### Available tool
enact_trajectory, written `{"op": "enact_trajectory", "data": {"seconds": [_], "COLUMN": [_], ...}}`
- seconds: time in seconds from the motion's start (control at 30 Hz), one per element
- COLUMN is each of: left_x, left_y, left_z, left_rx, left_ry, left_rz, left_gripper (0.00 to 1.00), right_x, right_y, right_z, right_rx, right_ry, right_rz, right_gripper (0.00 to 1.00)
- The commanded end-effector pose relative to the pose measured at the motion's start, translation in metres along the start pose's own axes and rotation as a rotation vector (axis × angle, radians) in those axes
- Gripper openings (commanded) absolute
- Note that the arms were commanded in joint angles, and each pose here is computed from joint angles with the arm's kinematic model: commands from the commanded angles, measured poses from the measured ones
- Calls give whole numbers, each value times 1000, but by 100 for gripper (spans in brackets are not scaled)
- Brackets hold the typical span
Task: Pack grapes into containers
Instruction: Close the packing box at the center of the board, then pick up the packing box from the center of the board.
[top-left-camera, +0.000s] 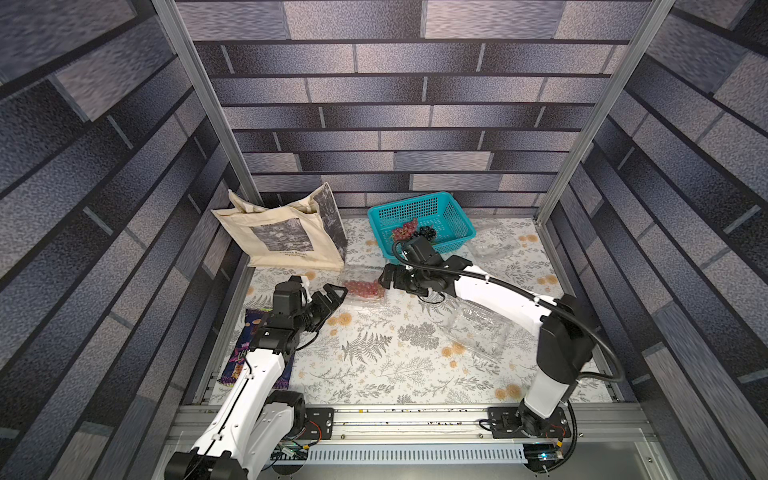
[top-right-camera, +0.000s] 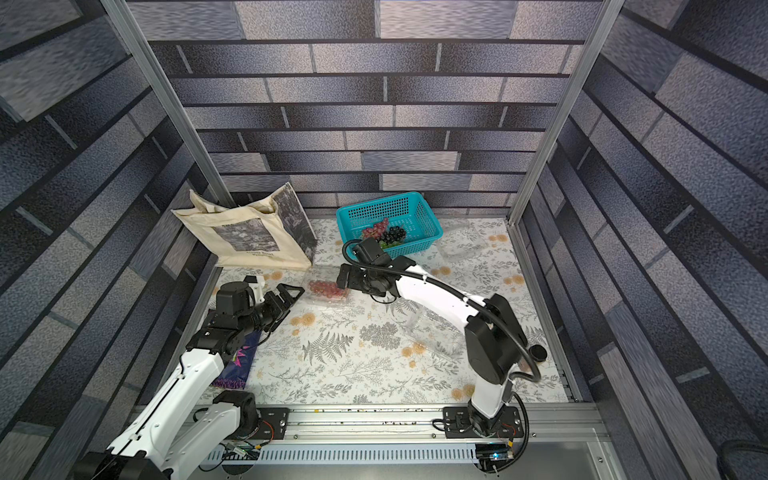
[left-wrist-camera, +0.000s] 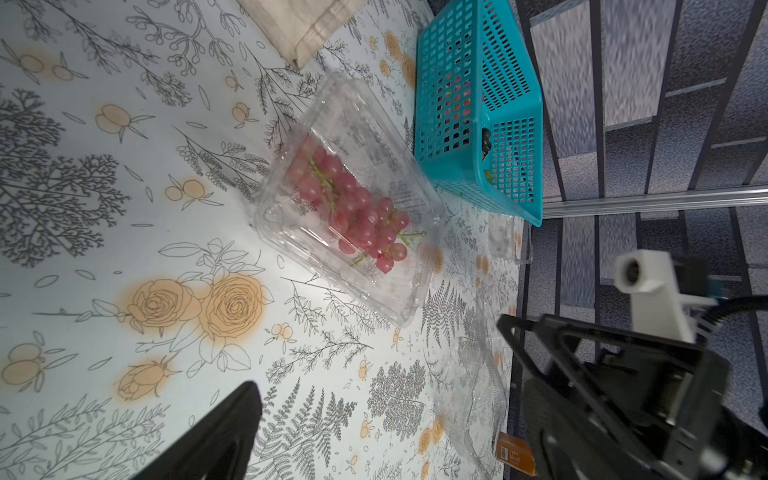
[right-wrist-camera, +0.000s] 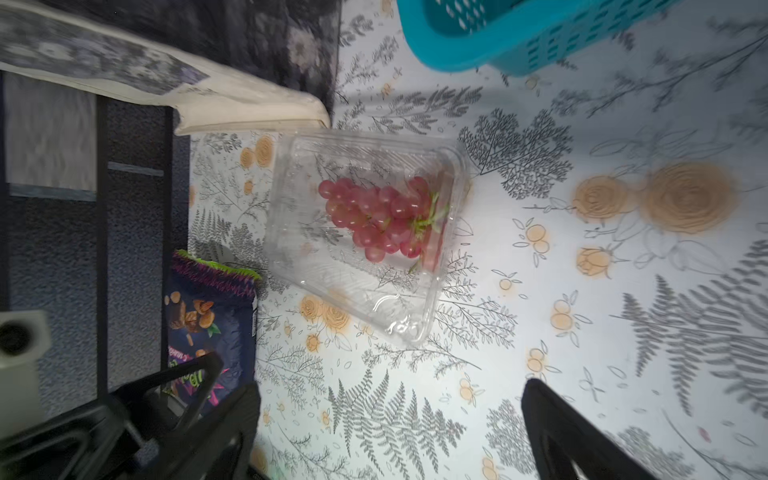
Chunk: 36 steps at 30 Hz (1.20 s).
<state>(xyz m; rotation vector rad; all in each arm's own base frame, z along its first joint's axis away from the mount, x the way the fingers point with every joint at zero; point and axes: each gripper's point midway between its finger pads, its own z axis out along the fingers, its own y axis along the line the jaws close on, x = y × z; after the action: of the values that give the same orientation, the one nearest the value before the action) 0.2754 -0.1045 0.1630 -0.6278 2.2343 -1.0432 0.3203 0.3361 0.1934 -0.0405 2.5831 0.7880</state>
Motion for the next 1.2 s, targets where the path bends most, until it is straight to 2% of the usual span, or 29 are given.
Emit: {"op": "enact_trajectory", "data": {"seconds": [0.0, 0.2, 0.3, 0.4, 0.63, 0.9, 1.03, 1.17], "left_x": [-2, 4, 12, 19, 22, 25, 24, 24], "left_y": [-21, -64, -82, -98, -115, -126, -133, -137], "left_z": [-1, -5, 2, 15, 44, 71, 80, 90], "left_rx": [59, 131, 167, 186, 179, 203, 218, 240], "left_ry": [25, 56, 74, 115, 194, 255, 248, 248], "left_rz": [77, 258, 329, 389, 420, 411, 421, 388], "left_gripper": [100, 100, 100, 100, 100, 100, 100, 100], "right_x": [-7, -15, -3, 16, 89, 144, 155, 147], "right_y": [-58, -140, -183, -217, -254, -277, -286, -288], "right_z": [-39, -88, -110, -127, -143, -141, -132, -116], "right_rx": [168, 407, 527, 581, 661, 708, 712, 694], "right_ry": [3, 32, 44, 34, 85, 176, 180, 195], "right_rz": [-24, 27, 82, 182, 305, 371, 378, 384], "right_gripper": [100, 100, 100, 100, 100, 100, 98, 94]}}
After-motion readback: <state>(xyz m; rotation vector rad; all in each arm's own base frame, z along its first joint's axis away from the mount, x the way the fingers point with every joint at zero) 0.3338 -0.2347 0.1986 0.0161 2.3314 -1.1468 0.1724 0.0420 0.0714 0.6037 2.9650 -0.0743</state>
